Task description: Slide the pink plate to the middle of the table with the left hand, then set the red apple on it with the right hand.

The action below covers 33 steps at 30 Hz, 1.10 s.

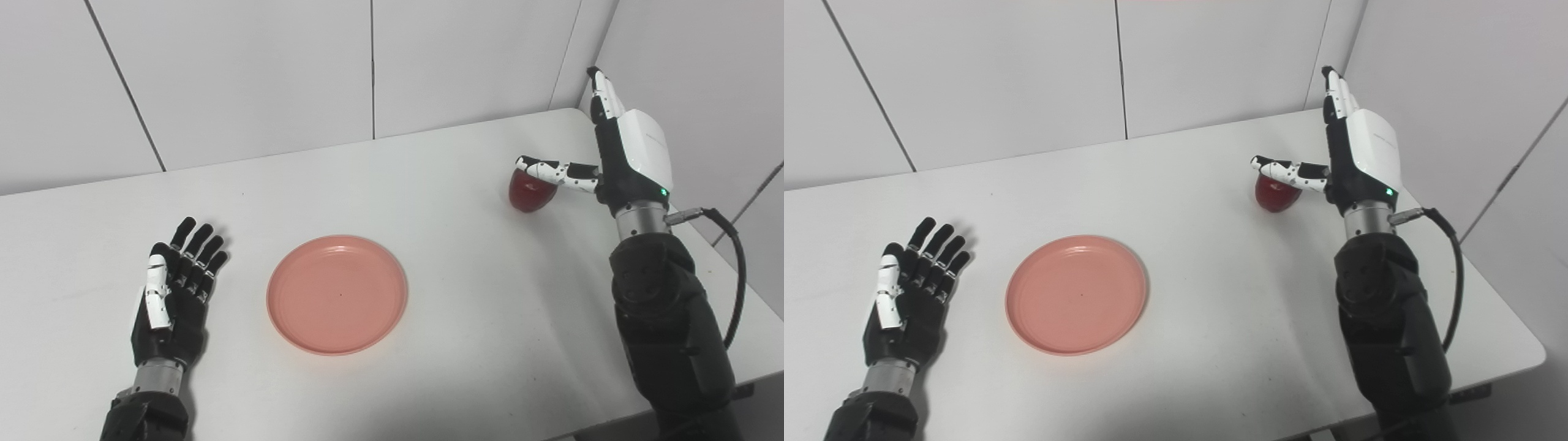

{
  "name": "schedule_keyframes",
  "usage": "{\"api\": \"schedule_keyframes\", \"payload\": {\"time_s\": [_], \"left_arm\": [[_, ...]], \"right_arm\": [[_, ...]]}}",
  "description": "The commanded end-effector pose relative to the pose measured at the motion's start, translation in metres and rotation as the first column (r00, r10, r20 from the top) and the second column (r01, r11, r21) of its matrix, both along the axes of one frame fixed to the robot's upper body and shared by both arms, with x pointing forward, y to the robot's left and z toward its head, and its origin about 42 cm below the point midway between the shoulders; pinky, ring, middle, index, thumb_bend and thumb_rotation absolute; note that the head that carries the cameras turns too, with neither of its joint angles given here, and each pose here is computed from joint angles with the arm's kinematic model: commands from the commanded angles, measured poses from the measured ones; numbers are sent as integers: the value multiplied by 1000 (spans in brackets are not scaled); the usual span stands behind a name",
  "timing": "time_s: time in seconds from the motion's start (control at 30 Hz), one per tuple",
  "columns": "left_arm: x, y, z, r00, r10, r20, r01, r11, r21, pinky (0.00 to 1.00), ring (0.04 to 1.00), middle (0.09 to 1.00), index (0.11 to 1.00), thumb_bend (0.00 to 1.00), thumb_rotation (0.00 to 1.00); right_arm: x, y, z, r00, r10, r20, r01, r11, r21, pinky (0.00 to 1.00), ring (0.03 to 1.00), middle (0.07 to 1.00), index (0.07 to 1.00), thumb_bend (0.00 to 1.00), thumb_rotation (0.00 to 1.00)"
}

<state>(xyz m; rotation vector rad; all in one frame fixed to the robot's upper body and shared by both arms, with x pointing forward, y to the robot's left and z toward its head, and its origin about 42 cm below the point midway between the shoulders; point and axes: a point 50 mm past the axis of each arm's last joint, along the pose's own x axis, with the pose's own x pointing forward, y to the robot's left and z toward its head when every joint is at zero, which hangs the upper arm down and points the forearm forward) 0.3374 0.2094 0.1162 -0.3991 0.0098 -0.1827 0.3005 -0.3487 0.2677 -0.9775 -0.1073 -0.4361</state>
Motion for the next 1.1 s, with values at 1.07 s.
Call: {"api": "schedule_keyframes", "payload": {"time_s": [1.07], "left_arm": [[-2,9,-4,999,19,-32,-20,1000,0,891,877,886,881,359,1000]], "right_arm": [[41,-13,-27,990,1,-141,3,1000,31,809,924,980,996,1000,458]]}}
